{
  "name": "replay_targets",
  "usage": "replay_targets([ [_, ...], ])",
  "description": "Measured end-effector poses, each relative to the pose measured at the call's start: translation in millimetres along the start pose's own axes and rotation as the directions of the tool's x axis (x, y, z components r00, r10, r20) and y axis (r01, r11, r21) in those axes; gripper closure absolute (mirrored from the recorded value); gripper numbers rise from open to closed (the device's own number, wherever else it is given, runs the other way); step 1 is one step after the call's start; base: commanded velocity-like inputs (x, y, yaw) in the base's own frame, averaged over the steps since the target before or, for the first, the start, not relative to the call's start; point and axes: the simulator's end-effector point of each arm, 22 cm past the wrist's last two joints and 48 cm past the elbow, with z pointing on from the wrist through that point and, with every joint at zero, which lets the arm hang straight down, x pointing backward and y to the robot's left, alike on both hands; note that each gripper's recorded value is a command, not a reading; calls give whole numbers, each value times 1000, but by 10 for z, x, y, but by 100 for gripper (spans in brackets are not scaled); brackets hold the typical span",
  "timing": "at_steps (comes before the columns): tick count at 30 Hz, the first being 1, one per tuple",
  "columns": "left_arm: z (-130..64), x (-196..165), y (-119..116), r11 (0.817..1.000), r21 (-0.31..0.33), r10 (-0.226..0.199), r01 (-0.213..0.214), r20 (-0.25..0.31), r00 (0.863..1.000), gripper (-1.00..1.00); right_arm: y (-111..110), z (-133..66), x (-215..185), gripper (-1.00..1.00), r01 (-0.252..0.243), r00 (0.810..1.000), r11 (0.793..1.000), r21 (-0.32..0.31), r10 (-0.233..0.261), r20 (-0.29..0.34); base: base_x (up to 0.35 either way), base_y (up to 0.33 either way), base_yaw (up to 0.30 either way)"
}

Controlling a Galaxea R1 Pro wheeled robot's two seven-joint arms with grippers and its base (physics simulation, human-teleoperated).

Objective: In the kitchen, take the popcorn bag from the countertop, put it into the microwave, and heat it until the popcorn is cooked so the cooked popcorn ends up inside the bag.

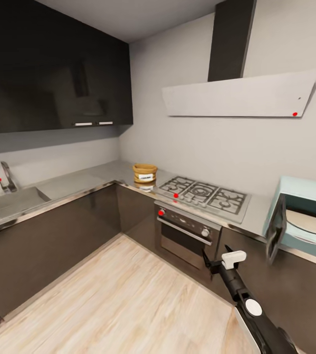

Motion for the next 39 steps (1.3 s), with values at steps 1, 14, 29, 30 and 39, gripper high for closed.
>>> replay_targets([
  [1,0,-2,0,1000,0,0,0,0,1000,-100,1,0,-1,-100,0,1000,1000,0,0,0,331,17,0],
  [14,0,4,-5,1000,1,1,-1,-2,1000,-100,-6,0,-2,-100,0,1000,1000,2,0,1,291,135,-89],
  [29,0,1,-10,1000,1,1,-1,0,1000,-100,4,2,-3,-100,-2,1000,1000,0,2,2,246,199,-17],
  [30,0,1,-10,1000,1,1,-1,0,1000,-100,0,1,-3,-100,-2,1000,1000,2,2,1,248,204,-108],
  [39,0,-2,-11,1000,1,2,-2,0,1000,-100,-407,-27,-41,-100,-9,1000,985,174,8,11,248,204,-35],
])
